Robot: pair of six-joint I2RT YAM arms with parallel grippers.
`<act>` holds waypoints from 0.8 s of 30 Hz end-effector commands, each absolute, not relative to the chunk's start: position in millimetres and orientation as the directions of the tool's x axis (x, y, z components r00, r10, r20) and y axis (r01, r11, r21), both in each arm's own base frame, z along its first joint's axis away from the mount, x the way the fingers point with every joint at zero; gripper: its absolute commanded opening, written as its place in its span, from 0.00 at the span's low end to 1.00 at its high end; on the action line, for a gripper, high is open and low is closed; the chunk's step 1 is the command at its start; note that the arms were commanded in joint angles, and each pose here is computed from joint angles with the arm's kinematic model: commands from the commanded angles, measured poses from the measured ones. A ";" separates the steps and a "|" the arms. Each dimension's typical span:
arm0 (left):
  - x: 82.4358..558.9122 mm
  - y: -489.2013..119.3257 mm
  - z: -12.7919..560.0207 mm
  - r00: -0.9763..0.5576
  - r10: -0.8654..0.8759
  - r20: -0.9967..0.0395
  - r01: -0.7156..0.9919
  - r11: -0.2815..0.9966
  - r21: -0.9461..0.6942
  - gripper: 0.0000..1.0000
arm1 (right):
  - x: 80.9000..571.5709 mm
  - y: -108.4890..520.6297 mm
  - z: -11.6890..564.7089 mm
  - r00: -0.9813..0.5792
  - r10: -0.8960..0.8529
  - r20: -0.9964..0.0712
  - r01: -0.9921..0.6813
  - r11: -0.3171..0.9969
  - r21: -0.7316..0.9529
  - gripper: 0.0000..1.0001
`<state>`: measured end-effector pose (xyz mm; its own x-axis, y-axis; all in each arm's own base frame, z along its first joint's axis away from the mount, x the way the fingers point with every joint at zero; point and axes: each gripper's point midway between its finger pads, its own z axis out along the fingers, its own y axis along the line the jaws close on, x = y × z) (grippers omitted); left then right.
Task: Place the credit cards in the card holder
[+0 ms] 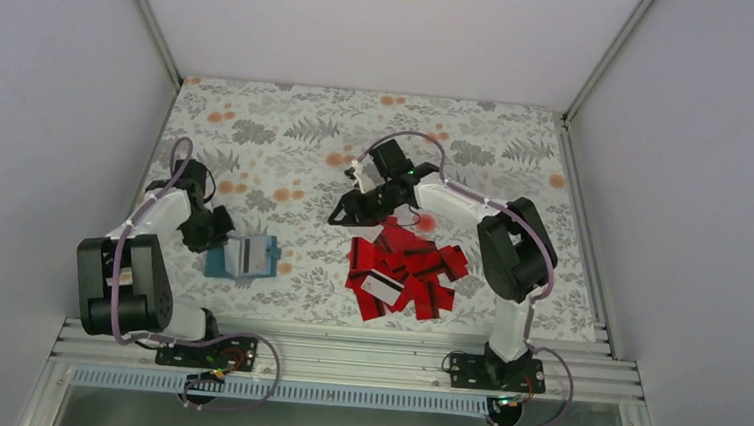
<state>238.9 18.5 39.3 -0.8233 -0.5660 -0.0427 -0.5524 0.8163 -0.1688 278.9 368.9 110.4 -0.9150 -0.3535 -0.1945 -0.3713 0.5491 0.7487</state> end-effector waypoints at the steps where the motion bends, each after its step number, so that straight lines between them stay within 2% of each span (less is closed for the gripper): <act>1: 255.1 -4.6 42.6 -0.812 -0.582 -0.041 -0.549 0.787 -0.282 0.03 | 284.7 355.1 125.8 -0.912 -0.330 -0.243 -0.393 0.537 0.747 0.47; 12: 284.3 -88.2 46.9 -0.801 -0.599 0.019 -0.538 0.704 -0.464 0.03 | 293.3 314.8 119.1 -0.937 -0.268 -0.224 -0.343 0.584 0.736 0.47; 15: 288.7 -99.4 51.1 -0.805 -0.593 0.012 -0.523 0.700 -0.486 0.07 | 291.9 317.3 122.0 -0.941 -0.263 -0.214 -0.330 0.569 0.753 0.47; 17: 289.3 -101.3 55.5 -0.815 -0.580 -0.001 -0.503 0.708 -0.495 0.15 | 291.0 322.4 128.6 -0.941 -0.263 -0.213 -0.326 0.535 0.779 0.48; 21: 288.5 -92.1 70.3 -0.845 -0.528 -0.083 -0.441 0.776 -0.451 0.48 | 280.4 339.4 140.2 -0.933 -0.298 -0.201 -0.319 0.431 0.844 0.49; 22: 287.8 -88.3 75.0 -0.854 -0.508 -0.109 -0.421 0.798 -0.431 0.53 | 276.1 344.2 138.7 -0.930 -0.313 -0.191 -0.315 0.416 0.853 0.50; 24: 283.8 -78.9 83.9 -0.868 -0.472 -0.153 -0.389 0.839 -0.380 0.55 | 268.5 353.1 134.7 -0.925 -0.339 -0.170 -0.304 0.394 0.867 0.50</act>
